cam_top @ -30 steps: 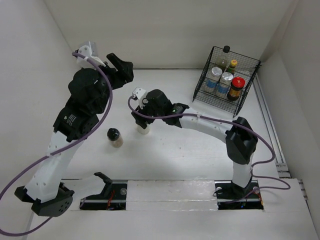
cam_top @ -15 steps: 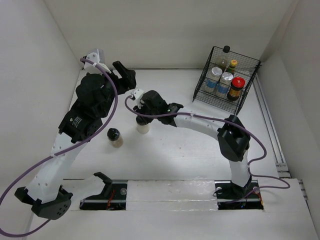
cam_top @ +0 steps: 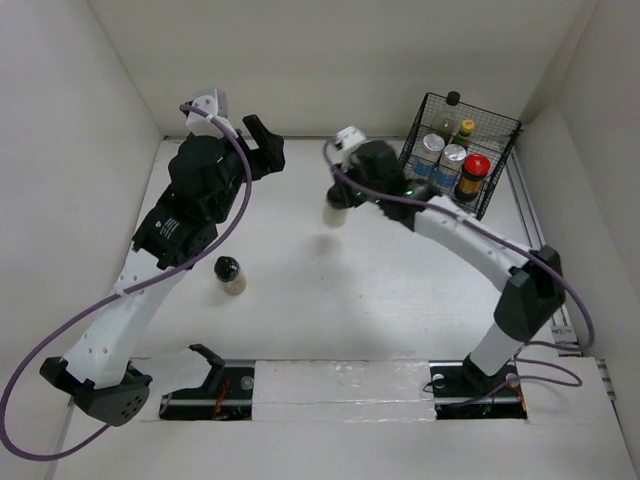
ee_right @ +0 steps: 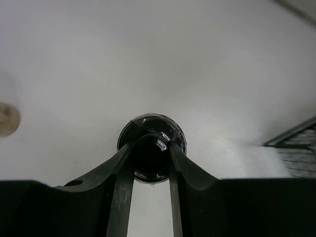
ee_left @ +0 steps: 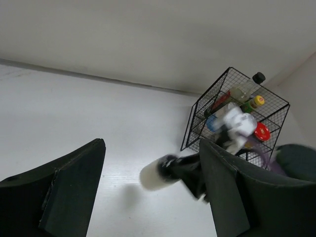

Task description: Organize the condiment bottles

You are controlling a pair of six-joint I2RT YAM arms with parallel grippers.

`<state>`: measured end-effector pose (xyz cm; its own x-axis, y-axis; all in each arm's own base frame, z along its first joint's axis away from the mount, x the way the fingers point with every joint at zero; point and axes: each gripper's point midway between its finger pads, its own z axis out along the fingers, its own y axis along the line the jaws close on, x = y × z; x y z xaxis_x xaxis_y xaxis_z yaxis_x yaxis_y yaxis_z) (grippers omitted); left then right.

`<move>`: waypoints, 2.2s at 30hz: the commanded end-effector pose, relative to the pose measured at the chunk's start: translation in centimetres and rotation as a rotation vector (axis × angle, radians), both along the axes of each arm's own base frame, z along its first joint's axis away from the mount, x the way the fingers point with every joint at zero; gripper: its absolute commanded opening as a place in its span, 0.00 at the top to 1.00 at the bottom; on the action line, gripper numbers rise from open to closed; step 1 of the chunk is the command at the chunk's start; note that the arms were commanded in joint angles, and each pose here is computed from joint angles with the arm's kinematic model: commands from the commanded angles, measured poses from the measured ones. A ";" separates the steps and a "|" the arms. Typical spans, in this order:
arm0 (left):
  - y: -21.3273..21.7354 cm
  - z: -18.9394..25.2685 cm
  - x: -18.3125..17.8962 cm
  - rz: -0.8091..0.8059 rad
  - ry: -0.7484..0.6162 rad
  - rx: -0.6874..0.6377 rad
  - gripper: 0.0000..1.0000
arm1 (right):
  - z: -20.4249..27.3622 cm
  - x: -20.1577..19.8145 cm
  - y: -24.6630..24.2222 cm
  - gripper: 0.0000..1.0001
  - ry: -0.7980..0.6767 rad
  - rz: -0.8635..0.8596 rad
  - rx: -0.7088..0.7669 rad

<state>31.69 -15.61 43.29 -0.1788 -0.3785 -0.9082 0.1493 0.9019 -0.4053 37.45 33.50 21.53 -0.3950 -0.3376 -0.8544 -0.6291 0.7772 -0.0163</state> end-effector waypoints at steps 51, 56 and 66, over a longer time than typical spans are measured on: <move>-5.9 -4.3 4.0 -0.148 0.110 -0.056 0.26 | 3.0 13.4 -23.0 0.36 -0.096 -0.492 0.084; -5.1 0.0 3.6 -0.125 0.044 -0.098 0.25 | 6.9 10.6 -20.7 0.20 -0.160 -0.450 0.121; 1.7 9.6 -1.6 0.042 -0.150 -0.279 0.24 | 5.0 -1.5 0.1 0.87 -0.138 0.150 0.238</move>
<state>33.14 -17.43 47.47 -0.1672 -0.5154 -0.8405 0.1867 0.8205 -0.5403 39.43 26.54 27.56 -0.2798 -0.1316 -0.9510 -0.5663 0.8225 0.0528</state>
